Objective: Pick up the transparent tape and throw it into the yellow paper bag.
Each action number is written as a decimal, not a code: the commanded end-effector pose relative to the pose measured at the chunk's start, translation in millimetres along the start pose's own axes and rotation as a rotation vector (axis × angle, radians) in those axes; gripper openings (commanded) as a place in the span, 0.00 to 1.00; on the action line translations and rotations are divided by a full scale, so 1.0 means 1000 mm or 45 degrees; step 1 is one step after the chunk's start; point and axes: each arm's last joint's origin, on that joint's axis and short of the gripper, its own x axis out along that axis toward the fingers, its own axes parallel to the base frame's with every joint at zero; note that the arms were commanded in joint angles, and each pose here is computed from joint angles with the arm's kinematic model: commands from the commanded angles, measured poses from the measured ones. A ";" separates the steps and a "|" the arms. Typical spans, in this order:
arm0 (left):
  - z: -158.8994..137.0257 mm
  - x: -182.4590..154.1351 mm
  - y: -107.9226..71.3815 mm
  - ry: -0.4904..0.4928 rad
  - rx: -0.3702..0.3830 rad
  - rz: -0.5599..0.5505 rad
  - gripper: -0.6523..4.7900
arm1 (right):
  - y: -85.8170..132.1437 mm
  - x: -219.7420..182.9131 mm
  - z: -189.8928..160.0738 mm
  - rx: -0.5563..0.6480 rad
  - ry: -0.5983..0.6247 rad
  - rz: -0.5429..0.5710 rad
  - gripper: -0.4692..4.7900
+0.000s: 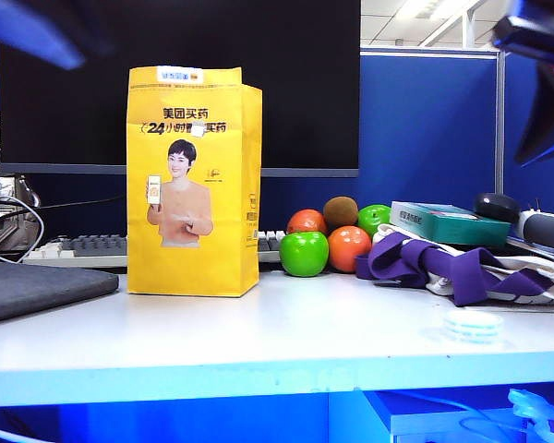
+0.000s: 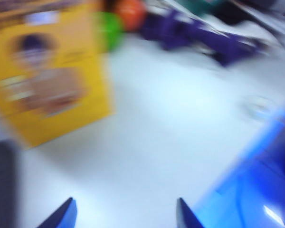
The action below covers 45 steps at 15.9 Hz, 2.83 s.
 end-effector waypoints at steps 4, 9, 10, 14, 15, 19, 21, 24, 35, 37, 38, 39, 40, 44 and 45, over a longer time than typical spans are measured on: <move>0.004 0.037 -0.032 0.153 0.066 -0.220 0.67 | 0.001 0.021 -0.005 -0.005 0.178 0.052 0.26; 0.013 0.055 -0.036 0.039 0.056 -0.404 0.98 | 0.002 0.037 -0.005 -0.082 0.194 0.079 1.00; 0.016 0.056 -0.036 0.006 0.038 -0.435 0.99 | 0.001 0.039 -0.006 -0.098 0.199 0.079 1.00; 0.016 0.063 -0.039 -0.011 0.025 -0.540 1.00 | 0.000 0.058 -0.012 -0.095 0.283 0.066 1.00; 0.015 0.065 -0.039 0.004 0.006 -0.552 1.00 | 0.000 0.064 -0.015 -0.098 0.309 0.072 1.00; 0.012 0.074 -0.040 0.043 -0.031 -0.584 1.00 | -0.002 0.091 -0.028 -0.091 0.430 0.073 1.00; 0.011 0.076 -0.040 0.055 -0.034 -0.585 1.00 | -0.003 0.102 -0.033 -0.089 0.460 0.073 1.00; 0.010 0.078 -0.040 0.065 -0.041 -0.583 1.00 | -0.004 0.110 -0.037 -0.088 0.480 0.071 1.00; 0.009 0.080 -0.040 0.069 -0.041 -0.579 1.00 | -0.004 0.110 -0.038 -0.078 0.501 0.056 0.94; 0.010 0.080 -0.040 0.069 -0.041 -0.578 1.00 | -0.004 0.110 -0.038 -0.078 0.502 0.056 0.62; 0.009 0.080 -0.040 0.069 -0.041 -0.577 1.00 | -0.004 0.110 -0.038 -0.079 0.502 0.057 0.52; 0.009 0.080 -0.040 0.070 -0.041 -0.572 1.00 | -0.004 0.110 -0.038 -0.079 0.501 0.056 0.46; 0.009 0.080 -0.040 0.070 -0.041 -0.570 1.00 | -0.004 0.110 -0.038 -0.079 0.499 0.057 0.46; 0.010 0.080 -0.039 0.064 -0.036 -0.521 1.00 | -0.001 0.112 -0.024 -0.092 0.404 0.080 0.29; 0.011 0.081 -0.038 0.053 -0.032 -0.469 1.00 | 0.001 0.111 -0.012 -0.102 0.366 0.088 0.29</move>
